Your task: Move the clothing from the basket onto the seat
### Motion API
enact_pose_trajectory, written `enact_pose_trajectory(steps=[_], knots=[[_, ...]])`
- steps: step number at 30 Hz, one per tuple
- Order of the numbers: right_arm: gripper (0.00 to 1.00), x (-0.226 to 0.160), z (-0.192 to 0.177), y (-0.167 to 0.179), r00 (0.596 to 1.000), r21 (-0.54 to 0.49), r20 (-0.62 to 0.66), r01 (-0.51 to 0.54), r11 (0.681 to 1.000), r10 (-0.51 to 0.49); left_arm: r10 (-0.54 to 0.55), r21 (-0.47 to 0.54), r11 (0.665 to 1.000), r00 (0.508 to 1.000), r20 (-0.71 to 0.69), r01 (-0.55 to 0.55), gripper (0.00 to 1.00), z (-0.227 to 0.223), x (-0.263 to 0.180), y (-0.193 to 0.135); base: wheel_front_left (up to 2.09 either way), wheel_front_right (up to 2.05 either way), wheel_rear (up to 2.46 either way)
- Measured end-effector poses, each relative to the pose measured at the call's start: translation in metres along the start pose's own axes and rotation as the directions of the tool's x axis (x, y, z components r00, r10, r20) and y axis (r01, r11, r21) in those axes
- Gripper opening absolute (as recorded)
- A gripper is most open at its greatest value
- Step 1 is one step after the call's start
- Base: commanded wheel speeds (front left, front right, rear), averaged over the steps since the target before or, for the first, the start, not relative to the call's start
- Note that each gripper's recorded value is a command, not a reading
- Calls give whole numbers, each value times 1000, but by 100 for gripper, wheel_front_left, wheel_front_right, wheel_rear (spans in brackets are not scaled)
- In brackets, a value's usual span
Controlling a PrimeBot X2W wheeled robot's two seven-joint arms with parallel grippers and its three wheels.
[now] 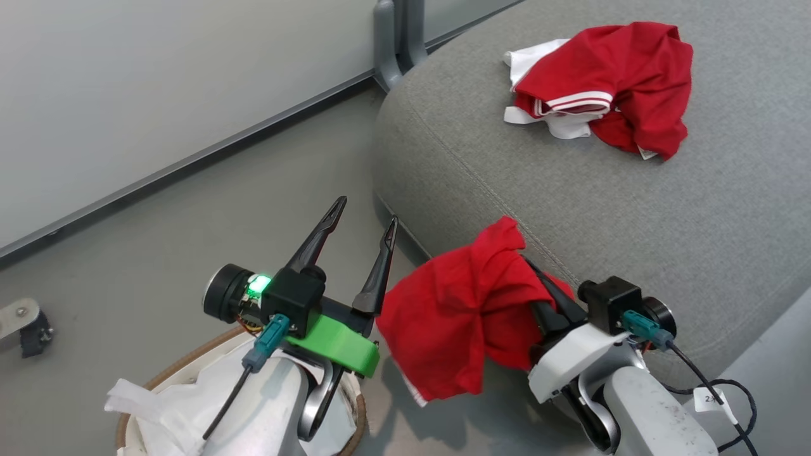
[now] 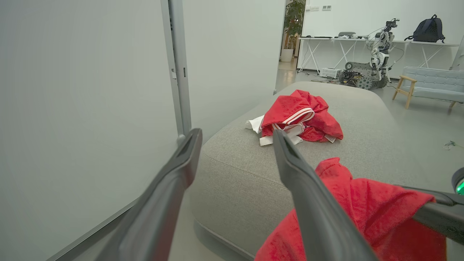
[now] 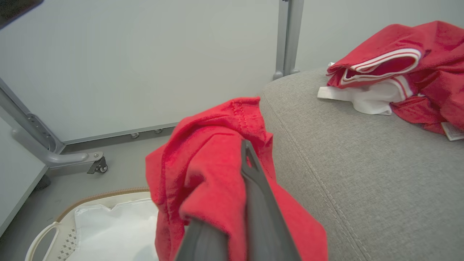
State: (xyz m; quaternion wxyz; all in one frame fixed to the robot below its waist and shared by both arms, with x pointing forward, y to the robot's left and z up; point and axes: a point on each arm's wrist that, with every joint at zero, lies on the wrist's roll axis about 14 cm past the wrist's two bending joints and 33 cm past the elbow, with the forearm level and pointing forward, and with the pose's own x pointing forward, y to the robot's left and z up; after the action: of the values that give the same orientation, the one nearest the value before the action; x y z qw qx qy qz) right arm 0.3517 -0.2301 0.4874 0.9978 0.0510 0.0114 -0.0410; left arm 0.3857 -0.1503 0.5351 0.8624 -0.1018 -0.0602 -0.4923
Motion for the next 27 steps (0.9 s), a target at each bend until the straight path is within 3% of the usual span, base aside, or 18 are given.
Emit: enact_pose_trajectory(steps=[4,8,13,17,21,27], knots=[[0,-12,4,-34,994,-11,13,112,994,-112,-88,-38,995,996,-18,87,100,-12,12,-24,3,3,3],[0,-9,17,-54,986,-68,43,163,984,-160,-119,-64,991,992,-42,116,100,-26,13,-26,15,15,15],[0,17,67,-75,976,-229,156,185,956,-152,-130,-93,988,990,-47,125,100,-34,13,-23,5,5,5],[0,35,128,-107,954,-388,264,241,890,-143,-125,-104,988,990,-61,118,100,-45,11,-13,0,0,0],[0,55,192,-125,926,-519,363,296,802,-108,-98,-102,991,992,-76,90,100,-56,8,6,0,0,0],[0,71,268,-162,867,-591,475,438,677,-147,-71,-97,993,994,-86,63,100,-71,5,26,0,0,0]])
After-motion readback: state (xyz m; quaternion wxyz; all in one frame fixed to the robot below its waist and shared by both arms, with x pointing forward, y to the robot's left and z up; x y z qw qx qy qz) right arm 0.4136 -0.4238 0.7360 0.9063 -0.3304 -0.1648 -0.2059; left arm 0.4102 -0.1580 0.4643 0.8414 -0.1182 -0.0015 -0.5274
